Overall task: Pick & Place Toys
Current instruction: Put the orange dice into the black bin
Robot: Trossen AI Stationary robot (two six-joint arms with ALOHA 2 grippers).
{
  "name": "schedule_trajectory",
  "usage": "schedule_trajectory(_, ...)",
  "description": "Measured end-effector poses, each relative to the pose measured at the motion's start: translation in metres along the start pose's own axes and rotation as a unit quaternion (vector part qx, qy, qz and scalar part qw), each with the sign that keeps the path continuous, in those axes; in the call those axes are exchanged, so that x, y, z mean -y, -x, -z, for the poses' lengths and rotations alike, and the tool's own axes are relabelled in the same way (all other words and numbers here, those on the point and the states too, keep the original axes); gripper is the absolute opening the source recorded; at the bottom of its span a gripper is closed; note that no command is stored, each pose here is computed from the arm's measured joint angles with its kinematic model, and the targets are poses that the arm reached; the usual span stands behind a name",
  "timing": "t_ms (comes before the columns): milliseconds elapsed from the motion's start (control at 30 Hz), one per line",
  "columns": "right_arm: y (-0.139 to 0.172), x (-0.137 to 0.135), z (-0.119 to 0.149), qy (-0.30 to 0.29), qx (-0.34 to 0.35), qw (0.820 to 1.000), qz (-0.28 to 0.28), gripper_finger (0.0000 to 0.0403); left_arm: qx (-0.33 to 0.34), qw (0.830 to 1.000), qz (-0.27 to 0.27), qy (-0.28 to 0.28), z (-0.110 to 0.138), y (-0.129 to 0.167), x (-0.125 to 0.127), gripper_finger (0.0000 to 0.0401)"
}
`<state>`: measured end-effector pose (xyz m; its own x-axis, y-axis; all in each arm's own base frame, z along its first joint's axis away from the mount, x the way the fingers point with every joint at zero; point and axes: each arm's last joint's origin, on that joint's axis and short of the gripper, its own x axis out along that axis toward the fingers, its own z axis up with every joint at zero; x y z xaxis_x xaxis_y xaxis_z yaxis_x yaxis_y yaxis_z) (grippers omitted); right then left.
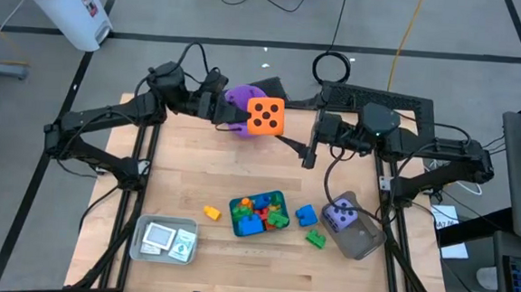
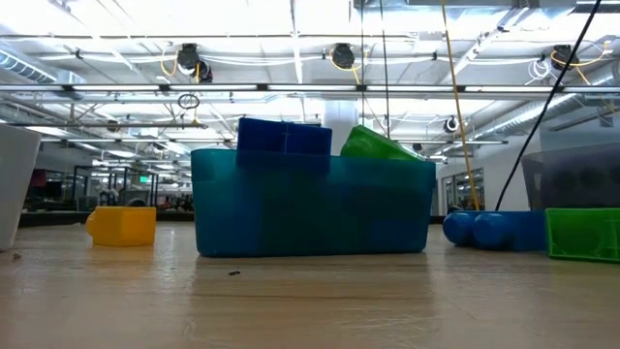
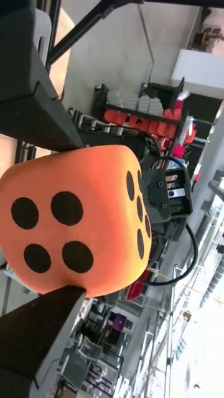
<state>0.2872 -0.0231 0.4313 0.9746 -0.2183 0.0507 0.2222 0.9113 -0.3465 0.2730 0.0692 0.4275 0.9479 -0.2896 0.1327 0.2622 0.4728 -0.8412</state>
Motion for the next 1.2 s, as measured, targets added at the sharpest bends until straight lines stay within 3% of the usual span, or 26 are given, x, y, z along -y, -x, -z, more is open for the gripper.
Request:
schedule_trajectory(200,-0.001,-0.010,0.009,-0.004,-0.014,1.000,-0.006,0.0353,-0.002,1.000,-0.013,0.004,0.001,0.000,-0.002,0.0291)
schedule_trajectory(400,-0.001,-0.012,0.018,-0.005,-0.037,0.999,0.030,0.0350,0.003,0.999,-0.042,0.023,0.002,-0.012,-0.021,0.0302)
schedule_trajectory(767,0.000,-0.011,0.016,0.000,-0.028,0.999,0.036,0.0350,0.042,0.999,0.020,0.010,-0.005,-0.028,-0.025,0.0353)
schedule_trajectory(1200,-0.001,-0.010,0.019,-0.014,-0.036,0.999,0.037,0.0350,0.066,0.998,0.005,0.012,-0.005,-0.031,-0.028,0.0356)
